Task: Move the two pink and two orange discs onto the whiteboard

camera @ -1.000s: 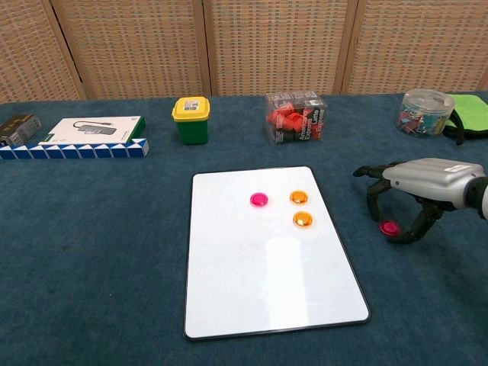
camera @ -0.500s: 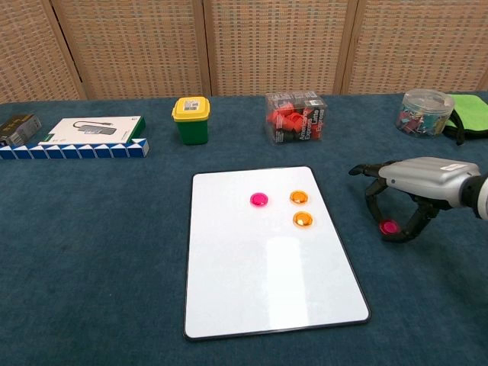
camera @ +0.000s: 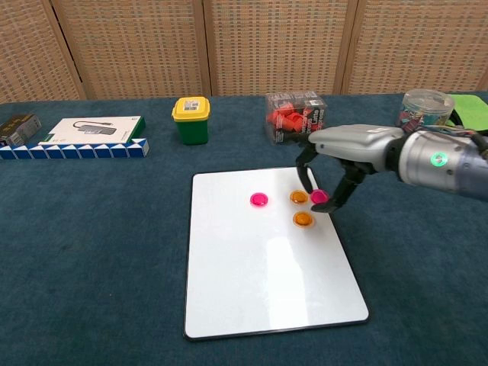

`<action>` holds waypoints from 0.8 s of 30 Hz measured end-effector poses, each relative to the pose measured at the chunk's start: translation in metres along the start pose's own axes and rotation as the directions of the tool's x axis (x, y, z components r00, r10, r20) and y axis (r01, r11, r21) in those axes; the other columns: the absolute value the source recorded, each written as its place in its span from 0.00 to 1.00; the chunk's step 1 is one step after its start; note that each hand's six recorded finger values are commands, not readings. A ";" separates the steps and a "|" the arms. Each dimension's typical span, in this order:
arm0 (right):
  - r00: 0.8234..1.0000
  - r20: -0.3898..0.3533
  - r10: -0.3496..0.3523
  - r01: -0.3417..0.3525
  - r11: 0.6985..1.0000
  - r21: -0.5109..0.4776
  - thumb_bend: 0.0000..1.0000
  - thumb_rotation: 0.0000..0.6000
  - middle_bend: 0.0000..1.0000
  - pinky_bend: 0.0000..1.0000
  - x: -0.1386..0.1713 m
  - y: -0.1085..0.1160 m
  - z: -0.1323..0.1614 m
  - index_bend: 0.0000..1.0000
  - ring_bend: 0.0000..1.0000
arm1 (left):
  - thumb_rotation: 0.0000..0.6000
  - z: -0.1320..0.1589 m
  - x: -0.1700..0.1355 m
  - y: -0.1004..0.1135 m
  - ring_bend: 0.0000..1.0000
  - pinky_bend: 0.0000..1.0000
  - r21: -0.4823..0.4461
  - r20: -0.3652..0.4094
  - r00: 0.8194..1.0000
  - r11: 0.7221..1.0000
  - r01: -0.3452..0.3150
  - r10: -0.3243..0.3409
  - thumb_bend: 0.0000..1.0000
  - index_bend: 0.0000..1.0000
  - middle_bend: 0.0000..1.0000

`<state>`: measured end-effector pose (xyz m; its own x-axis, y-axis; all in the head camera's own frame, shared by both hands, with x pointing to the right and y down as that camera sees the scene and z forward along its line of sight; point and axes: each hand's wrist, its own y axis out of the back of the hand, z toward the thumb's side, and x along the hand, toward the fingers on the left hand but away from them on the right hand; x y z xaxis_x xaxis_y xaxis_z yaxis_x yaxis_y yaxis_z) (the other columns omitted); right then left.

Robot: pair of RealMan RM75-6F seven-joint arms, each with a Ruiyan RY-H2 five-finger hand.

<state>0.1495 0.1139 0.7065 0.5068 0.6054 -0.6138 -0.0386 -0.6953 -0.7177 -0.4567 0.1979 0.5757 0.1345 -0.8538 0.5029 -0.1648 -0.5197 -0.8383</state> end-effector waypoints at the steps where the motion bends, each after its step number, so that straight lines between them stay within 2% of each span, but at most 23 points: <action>1: 1.000 -0.003 0.005 -0.005 1.000 -0.003 0.36 1.00 0.00 0.04 -0.004 -0.001 0.006 0.58 0.00 | 1.00 0.000 0.000 0.000 0.00 0.00 0.000 0.000 1.000 1.000 0.000 0.000 0.00 0.00 0.00; 8: 0.999 -0.018 0.033 -0.032 0.999 0.031 0.36 1.00 0.00 0.04 -0.031 -0.007 0.043 0.58 0.00 | 1.00 -0.002 -0.001 0.001 0.00 0.00 -0.010 -0.004 1.000 1.000 0.001 -0.001 0.00 0.00 0.00; 24: 0.997 0.031 0.065 -0.067 0.995 0.075 0.36 1.00 0.00 0.04 -0.043 -0.020 0.043 0.58 0.00 | 1.00 -0.002 -0.001 0.001 0.00 0.00 -0.014 -0.005 1.000 1.000 0.004 -0.004 0.00 0.00 0.00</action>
<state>0.0911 0.1190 0.7331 0.4765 0.5707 -0.6688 -0.1373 -0.7031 -0.6977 -0.4594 0.1987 0.5751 0.1306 -0.8518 0.5074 -0.1775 -0.5236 -0.8333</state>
